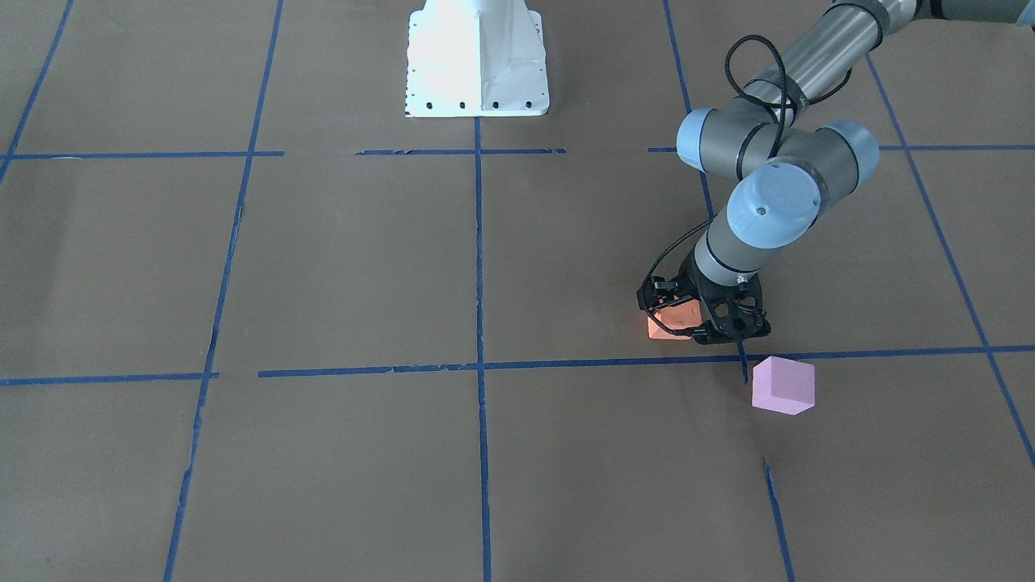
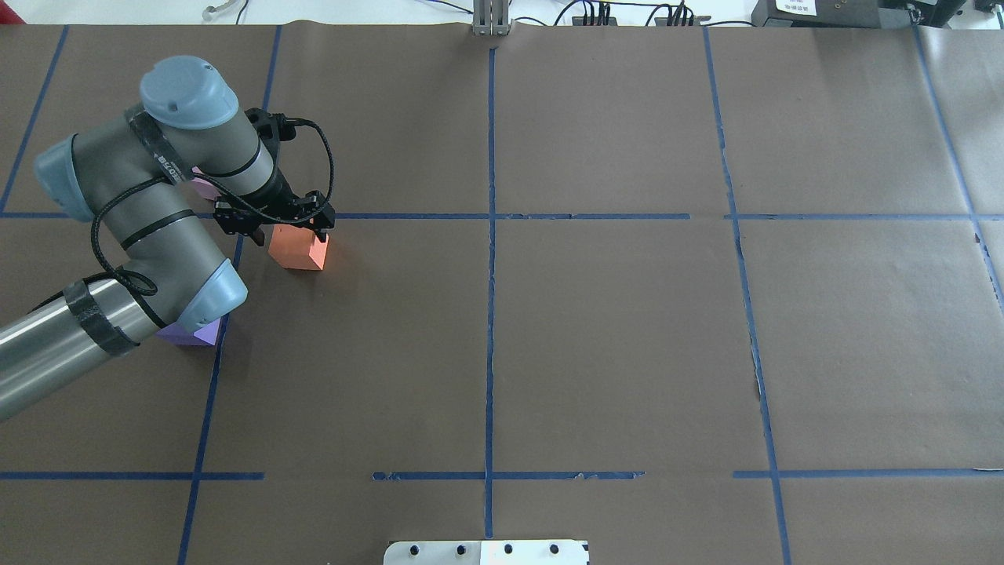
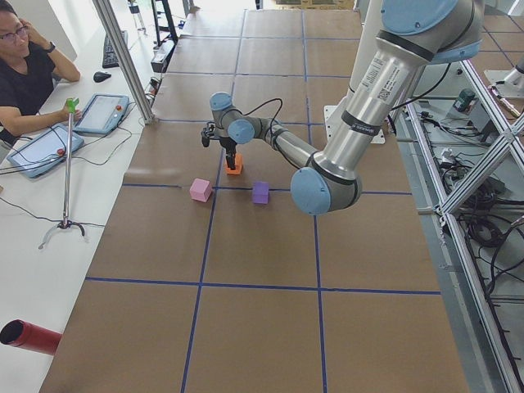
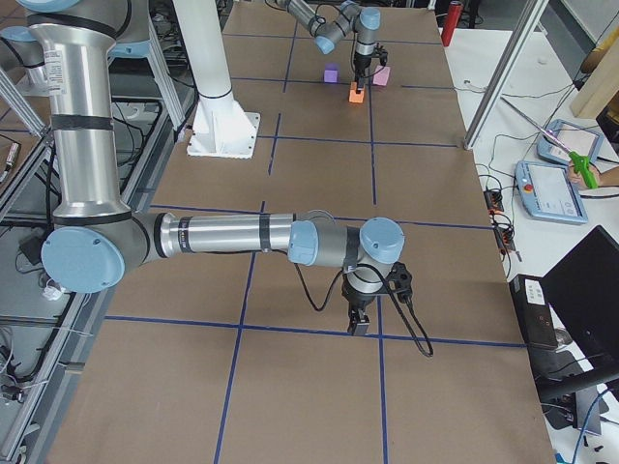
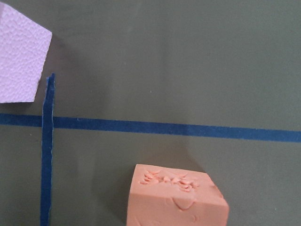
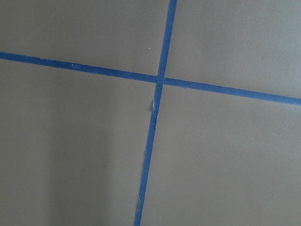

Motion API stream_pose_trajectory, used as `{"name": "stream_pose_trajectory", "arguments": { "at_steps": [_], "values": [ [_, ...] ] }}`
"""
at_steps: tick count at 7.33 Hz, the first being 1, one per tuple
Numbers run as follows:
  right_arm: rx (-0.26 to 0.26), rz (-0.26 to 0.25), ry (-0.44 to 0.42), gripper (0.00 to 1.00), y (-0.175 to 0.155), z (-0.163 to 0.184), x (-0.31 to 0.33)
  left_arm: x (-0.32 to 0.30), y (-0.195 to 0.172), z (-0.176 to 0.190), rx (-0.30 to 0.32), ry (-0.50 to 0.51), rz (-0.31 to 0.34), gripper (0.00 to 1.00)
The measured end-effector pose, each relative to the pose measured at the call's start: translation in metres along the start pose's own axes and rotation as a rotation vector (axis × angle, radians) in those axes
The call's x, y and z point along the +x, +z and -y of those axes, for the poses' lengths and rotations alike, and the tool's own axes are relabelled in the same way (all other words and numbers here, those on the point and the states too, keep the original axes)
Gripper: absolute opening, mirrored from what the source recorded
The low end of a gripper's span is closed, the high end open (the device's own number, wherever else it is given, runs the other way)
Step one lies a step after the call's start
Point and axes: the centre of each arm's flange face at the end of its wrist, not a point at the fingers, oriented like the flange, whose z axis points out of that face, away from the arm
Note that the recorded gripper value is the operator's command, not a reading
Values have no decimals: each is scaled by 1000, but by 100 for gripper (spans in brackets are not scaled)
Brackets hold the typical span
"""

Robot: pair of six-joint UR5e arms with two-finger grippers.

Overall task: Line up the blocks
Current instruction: 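Lift the orange cube with the left gripper and carry it toward the pink cube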

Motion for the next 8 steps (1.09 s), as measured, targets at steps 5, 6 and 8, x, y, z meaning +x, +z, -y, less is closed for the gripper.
{"name": "stream_pose_trajectory", "arguments": {
  "at_steps": [5, 6, 8],
  "values": [
    [0, 0, 0, 100, 0, 0, 0, 0, 6, -2, 20, 18, -16, 0],
    [0, 0, 0, 100, 0, 0, 0, 0, -3, -1, 32, 22, -24, 0],
    [0, 0, 0, 100, 0, 0, 0, -16, -61, -6, 68, 19, -25, 0]
  ]
}}
